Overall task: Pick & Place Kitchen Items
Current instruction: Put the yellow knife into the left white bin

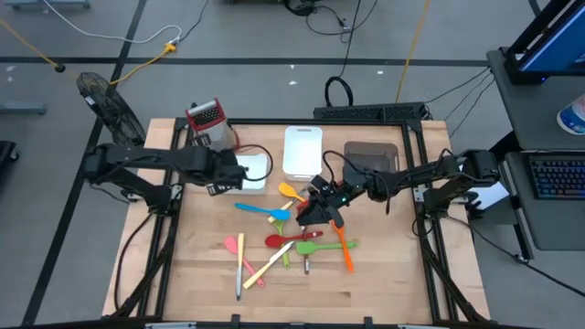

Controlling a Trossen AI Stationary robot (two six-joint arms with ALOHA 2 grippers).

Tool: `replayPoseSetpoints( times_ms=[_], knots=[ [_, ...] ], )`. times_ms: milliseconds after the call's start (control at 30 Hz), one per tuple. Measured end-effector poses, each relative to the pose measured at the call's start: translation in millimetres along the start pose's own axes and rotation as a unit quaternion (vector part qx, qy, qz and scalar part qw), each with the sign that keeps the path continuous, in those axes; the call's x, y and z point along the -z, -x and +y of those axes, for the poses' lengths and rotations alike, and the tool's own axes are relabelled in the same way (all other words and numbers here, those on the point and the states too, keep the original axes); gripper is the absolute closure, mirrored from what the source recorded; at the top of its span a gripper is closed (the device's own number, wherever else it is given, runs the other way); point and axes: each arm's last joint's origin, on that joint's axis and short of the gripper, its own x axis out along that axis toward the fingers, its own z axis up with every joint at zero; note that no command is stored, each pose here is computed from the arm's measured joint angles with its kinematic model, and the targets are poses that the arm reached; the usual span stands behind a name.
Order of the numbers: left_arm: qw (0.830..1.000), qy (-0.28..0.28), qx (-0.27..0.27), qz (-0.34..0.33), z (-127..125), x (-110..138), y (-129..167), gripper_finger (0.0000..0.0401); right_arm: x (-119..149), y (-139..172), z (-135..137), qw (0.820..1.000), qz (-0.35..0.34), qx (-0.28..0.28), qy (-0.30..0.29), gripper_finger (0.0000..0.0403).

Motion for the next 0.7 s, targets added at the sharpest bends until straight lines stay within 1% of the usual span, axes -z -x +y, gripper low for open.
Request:
replayPoseSetpoints(
  times_ms=[133,333,400,567,700],
  knots=[
    [0.998,-0.053,-0.004,0.023,-4,-6,-6,0.0373,-4,4,1,0.999,-0.007,-0.001,0.039,0.0299],
    [0.995,-0.093,-0.005,0.042,-5,-6,-15,0.0373,-7,16,12,0.997,-0.011,-0.021,0.077,0.0306],
    [0.993,-0.108,0.001,0.056,-6,-2,-21,0.0373,-2,25,15,0.997,-0.003,-0.024,0.075,0.0308],
    [0.985,-0.144,0.005,0.096,-12,5,-40,0.0373,8,47,24,0.996,-0.037,-0.006,0.084,0.0310],
    [0.982,-0.147,0.016,0.119,-17,11,-55,0.0373,17,64,29,0.994,-0.071,0.014,0.087,0.0310]
  ],
)
